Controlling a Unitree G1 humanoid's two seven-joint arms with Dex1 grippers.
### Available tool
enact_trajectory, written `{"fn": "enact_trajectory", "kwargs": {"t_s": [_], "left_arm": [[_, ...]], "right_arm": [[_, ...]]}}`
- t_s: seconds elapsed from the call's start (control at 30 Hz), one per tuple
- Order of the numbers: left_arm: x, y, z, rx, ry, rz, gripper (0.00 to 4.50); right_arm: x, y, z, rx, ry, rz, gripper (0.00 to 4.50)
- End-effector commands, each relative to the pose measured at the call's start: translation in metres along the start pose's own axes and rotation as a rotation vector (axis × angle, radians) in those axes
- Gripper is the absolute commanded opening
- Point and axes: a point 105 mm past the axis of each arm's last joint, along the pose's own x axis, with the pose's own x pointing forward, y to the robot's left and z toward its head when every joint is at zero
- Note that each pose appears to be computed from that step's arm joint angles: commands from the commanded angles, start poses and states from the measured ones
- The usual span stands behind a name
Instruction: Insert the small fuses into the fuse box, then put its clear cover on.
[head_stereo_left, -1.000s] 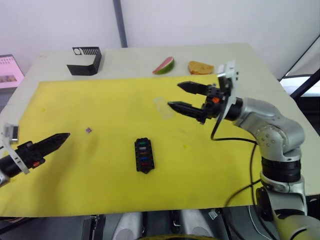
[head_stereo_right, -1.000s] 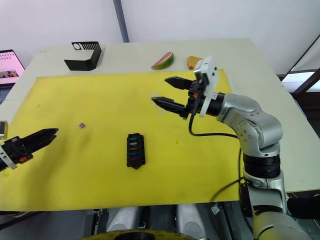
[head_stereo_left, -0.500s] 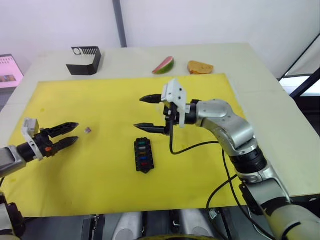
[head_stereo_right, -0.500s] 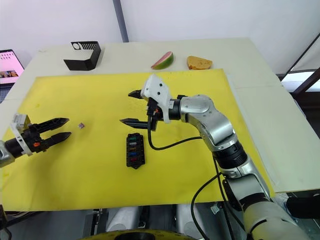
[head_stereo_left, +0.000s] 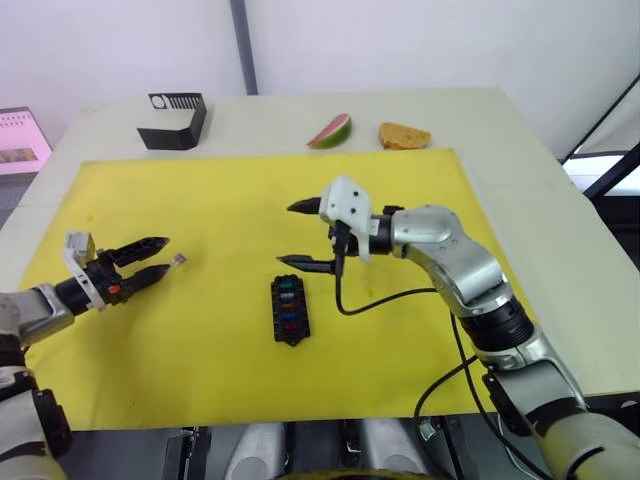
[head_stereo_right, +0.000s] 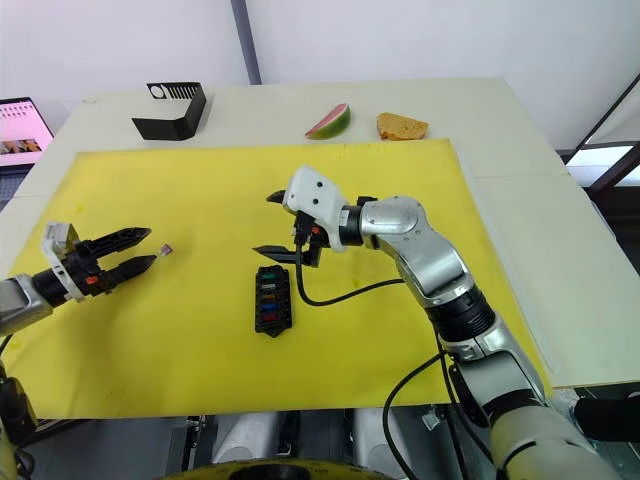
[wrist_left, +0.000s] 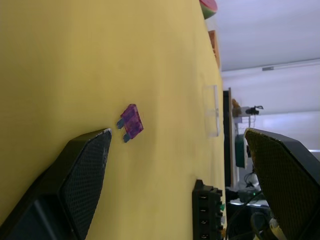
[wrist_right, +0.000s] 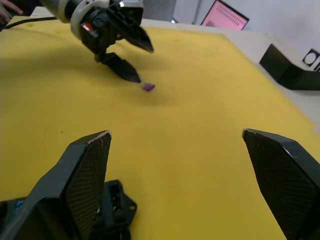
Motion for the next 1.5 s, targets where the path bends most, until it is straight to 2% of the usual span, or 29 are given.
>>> {"fn": "enact_trajectory", "kwargs": {"t_s": [0.03,0.3,0.53,0.57,0.6,0.73,1.07,1.13,1.2,1.47,1.5], "left_arm": [[0.007,0.0,-0.002,-0.003,0.021,0.002,4.5],[0.025,0.003,-0.004,0.021,0.036,0.012,4.5],[0.022,0.006,0.0,0.024,0.017,0.021,4.5],[0.021,0.007,0.0,0.024,0.014,0.024,3.96],[0.02,0.009,0.0,0.025,0.015,0.034,3.71],[0.022,0.015,0.0,0.046,0.019,0.069,3.71],[0.025,0.012,-0.002,0.063,0.032,0.039,3.71],[0.026,0.011,-0.003,0.064,0.034,0.029,3.12],[0.026,0.017,-0.003,0.069,0.032,0.065,2.34],[0.027,0.023,0.003,0.087,0.011,0.093,2.34],[0.027,0.024,0.004,0.096,0.009,0.104,2.05]], "right_arm": [[-0.001,0.005,0.013,-0.054,-0.028,0.02,4.43],[-0.005,0.006,0.01,-0.053,-0.011,0.022,4.43],[-0.012,0.008,0.006,-0.053,0.009,0.016,4.43],[-0.012,0.009,0.006,-0.053,0.011,0.016,4.5],[-0.012,0.009,0.006,-0.054,0.012,0.015,4.5],[-0.013,0.009,0.005,-0.048,0.013,0.017,4.5],[-0.016,0.01,0.004,-0.044,0.018,0.017,4.5],[-0.016,0.01,0.004,-0.043,0.018,0.017,4.5],[-0.017,0.01,0.005,-0.04,0.016,0.018,4.5],[-0.019,0.007,0.005,-0.052,0.024,0.011,4.5],[-0.019,0.007,0.006,-0.056,0.025,0.012,4.5]]}}
